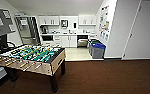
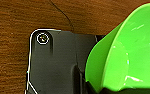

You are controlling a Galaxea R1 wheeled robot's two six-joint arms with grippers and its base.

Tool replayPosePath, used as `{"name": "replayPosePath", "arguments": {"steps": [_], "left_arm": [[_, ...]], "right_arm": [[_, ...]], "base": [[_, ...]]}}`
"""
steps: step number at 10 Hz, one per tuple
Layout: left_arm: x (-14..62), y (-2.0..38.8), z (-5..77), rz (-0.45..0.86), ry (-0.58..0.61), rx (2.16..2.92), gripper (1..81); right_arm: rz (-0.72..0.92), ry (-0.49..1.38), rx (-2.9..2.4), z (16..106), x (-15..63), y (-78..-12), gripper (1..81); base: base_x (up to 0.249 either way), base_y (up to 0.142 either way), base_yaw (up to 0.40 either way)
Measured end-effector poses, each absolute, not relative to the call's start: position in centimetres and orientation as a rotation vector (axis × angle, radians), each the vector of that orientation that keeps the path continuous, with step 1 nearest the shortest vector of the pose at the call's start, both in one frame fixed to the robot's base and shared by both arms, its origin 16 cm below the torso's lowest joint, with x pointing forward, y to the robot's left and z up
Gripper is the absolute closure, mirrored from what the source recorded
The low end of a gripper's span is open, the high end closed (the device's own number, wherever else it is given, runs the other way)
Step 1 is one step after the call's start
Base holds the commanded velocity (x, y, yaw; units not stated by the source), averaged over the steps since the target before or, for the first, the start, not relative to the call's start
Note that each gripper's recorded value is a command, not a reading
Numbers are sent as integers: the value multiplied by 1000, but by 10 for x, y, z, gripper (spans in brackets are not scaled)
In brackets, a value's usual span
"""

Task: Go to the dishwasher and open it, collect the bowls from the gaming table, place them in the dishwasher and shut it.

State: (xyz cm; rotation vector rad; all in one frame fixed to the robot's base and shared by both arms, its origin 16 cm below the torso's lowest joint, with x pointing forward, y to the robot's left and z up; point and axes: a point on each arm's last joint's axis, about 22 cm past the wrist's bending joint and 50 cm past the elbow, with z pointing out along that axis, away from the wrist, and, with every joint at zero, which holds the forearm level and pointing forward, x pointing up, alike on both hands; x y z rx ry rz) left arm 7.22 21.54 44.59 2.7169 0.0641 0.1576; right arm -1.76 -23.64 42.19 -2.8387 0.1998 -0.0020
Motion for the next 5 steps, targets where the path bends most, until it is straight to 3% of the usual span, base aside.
{"name": "replayPosePath", "arguments": {"steps": [5], "left_arm": [[71, 218, 446, 154, 64, 2720, 811]], "right_arm": [[4, 199, -2832, 422, -20, -231, 811]], "base": [[175, 0, 0]]}}
